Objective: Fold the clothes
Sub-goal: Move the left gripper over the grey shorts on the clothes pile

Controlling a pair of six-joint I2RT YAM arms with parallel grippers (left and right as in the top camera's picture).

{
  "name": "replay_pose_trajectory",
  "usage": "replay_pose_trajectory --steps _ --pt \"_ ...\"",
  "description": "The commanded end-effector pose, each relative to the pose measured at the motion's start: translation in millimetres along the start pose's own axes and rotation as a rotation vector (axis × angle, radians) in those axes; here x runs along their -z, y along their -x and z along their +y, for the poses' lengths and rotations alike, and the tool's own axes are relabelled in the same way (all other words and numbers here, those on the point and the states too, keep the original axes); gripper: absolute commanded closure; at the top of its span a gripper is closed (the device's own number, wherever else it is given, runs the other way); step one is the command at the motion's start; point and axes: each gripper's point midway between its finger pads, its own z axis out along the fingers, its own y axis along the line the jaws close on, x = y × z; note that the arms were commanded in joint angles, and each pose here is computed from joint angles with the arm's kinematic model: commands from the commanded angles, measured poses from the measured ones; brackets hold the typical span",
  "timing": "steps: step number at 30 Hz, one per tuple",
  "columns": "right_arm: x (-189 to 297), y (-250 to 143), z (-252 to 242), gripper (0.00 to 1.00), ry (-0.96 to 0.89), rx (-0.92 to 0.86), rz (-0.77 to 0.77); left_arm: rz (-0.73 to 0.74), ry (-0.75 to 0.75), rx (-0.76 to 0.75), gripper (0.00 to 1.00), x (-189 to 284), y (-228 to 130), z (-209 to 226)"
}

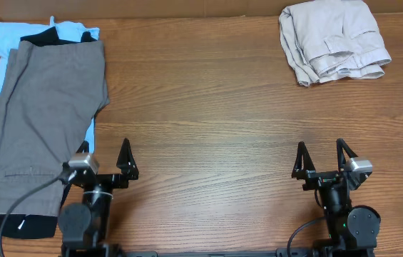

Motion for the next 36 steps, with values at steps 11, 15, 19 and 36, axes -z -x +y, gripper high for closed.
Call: replay_pose_trajectory --steps 11,15,19,36 --pt "-14.3 40.6 17.9 0.00 0.048 0.050 0.053 0.116 -0.052 -0.060 0.00 -48.0 64.0 -26.7" --pt "-27.6 43.4 21.5 0.00 0.051 0.039 0.152 0.183 -0.039 -0.061 0.00 -61.3 75.2 -29.0" --pt "-46.2 53.3 29.7 0.00 0.070 0.020 0.268 0.268 -0.029 -0.083 0.00 -73.9 79.2 -30.1" --pt "-125.1 56.9 44.5 0.00 0.104 -0.074 0.654 0.545 -0.095 -0.097 0.00 -98.7 36.0 -35.0"
